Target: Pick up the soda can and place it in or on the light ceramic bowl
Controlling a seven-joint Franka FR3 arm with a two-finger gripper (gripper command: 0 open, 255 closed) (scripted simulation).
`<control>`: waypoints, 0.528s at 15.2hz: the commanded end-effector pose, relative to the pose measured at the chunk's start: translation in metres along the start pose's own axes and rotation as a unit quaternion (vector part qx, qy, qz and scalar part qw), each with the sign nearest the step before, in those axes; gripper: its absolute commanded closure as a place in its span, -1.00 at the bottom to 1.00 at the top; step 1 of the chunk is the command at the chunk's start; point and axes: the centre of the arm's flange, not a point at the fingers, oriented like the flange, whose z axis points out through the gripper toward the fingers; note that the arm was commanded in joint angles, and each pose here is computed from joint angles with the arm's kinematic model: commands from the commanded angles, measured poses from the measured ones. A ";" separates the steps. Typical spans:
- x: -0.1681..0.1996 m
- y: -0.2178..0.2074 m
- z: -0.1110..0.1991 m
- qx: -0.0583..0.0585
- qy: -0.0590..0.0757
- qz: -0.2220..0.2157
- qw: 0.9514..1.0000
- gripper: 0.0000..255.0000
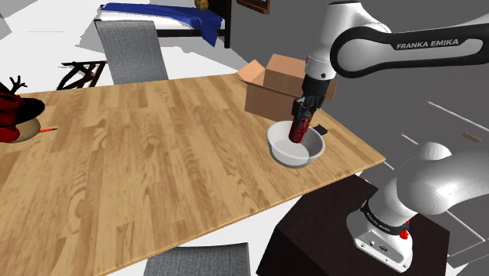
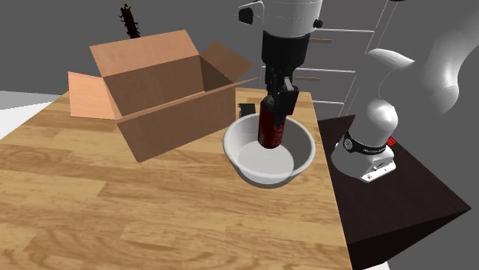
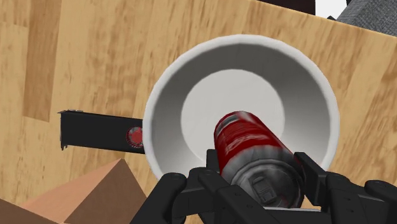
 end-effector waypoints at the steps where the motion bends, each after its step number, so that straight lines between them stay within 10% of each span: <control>1: 0.000 0.000 0.000 0.000 0.000 0.000 1.000 1.00; 2: 0.000 0.000 0.000 0.000 0.000 0.000 1.000 -1.00; 8: 0.000 0.000 -0.013 0.000 0.000 0.000 1.000 -1.00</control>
